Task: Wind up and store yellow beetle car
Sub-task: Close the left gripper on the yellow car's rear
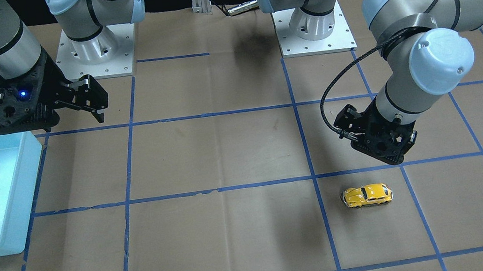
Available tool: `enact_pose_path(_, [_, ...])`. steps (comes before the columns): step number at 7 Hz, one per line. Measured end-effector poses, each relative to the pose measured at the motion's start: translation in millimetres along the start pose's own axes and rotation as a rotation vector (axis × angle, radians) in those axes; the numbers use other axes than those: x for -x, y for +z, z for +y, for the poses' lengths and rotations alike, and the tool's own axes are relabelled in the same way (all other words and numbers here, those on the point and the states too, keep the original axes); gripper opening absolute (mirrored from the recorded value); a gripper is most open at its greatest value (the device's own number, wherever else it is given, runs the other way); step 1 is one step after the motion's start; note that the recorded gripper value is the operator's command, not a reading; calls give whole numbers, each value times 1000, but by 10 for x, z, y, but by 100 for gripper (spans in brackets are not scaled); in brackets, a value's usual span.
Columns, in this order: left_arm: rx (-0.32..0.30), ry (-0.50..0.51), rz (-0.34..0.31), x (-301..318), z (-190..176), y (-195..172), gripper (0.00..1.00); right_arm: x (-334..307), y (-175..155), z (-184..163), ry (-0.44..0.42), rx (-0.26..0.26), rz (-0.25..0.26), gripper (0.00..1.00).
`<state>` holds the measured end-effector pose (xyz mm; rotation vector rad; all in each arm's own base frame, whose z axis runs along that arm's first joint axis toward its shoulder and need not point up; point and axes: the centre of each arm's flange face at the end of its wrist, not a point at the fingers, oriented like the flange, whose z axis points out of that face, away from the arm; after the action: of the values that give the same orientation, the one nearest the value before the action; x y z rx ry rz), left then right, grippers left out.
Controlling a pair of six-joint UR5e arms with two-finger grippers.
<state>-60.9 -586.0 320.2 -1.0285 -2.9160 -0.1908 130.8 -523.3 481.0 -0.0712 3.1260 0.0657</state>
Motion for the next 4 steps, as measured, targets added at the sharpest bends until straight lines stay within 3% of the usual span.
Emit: enact_pose_path(4, [65, 512, -38, 213, -276, 562, 98, -1, 6, -4, 0, 1, 0, 100])
